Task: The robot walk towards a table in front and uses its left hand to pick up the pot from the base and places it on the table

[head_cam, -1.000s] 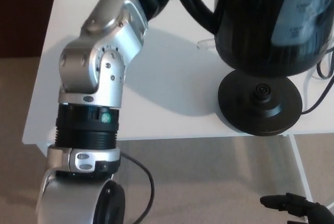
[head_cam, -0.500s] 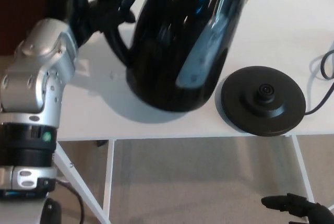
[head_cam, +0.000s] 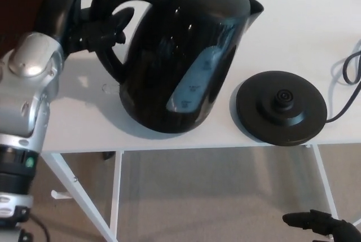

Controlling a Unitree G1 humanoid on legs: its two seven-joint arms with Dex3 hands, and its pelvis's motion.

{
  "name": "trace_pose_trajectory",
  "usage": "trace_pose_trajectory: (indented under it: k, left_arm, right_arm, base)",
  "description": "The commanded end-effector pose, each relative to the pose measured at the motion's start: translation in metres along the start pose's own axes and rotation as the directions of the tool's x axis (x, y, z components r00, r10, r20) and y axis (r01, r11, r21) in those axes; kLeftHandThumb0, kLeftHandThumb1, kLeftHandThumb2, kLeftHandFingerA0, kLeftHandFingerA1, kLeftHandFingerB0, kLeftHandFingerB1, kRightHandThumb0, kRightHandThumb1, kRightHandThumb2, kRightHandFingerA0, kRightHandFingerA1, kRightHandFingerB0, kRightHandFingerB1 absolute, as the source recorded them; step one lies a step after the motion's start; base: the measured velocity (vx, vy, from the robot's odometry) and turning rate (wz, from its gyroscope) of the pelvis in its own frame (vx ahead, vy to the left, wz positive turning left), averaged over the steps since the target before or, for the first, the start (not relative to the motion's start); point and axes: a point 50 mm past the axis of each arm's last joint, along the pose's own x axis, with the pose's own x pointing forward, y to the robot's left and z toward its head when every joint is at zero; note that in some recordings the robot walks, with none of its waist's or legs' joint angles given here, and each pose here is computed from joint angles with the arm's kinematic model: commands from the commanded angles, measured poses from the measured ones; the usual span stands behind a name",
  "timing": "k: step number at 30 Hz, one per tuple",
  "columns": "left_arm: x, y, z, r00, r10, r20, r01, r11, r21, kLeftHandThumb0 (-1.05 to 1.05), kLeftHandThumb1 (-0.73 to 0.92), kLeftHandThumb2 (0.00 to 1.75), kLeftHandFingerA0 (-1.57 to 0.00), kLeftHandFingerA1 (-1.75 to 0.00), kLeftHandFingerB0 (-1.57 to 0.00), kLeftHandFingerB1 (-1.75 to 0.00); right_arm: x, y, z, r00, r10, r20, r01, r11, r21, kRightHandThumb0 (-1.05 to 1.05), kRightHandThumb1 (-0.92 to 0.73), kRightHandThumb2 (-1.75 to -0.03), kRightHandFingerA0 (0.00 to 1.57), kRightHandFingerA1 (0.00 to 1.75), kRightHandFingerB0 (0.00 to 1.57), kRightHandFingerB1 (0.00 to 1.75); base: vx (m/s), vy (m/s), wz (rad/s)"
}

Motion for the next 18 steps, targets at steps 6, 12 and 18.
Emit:
trace_pose_trajectory:
  k: [6,12,18]
  left_arm:
    - [-0.003,0.001,-0.020,0.954,-0.270,-0.128,0.297,0.906,0.302,-0.27,0.45,0.95,-0.01,-0.47,0.00,-0.48]
    - [0.002,0.004,-0.017,0.845,-0.395,-0.362,0.528,0.724,0.443,-0.70,0.41,0.78,0.00,-0.03,0.00,0.00]
    - [-0.001,0.005,-0.023,0.771,-0.450,-0.450,0.628,0.656,0.420,-0.70,0.40,0.80,0.00,-0.05,0.00,0.00]
  right_arm:
    - [-0.002,-0.007,-0.002,1.000,-0.011,-0.015,0.010,0.998,-0.057,-0.68,-0.49,-0.62,0.86,0.48,0.64,0.41]
    - [-0.001,-0.009,-0.001,1.000,-0.009,-0.010,0.008,0.998,-0.069,-0.68,-0.49,-0.61,0.87,0.48,0.65,0.42]
    - [-0.002,-0.008,-0.002,1.000,-0.003,-0.017,0.002,0.998,-0.058,-0.67,-0.46,-0.86,0.87,0.63,0.54,0.50]
  base:
    - [0.00,0.000,0.00]
    - [0.00,0.000,0.00]
    - [0.00,0.000,0.00]
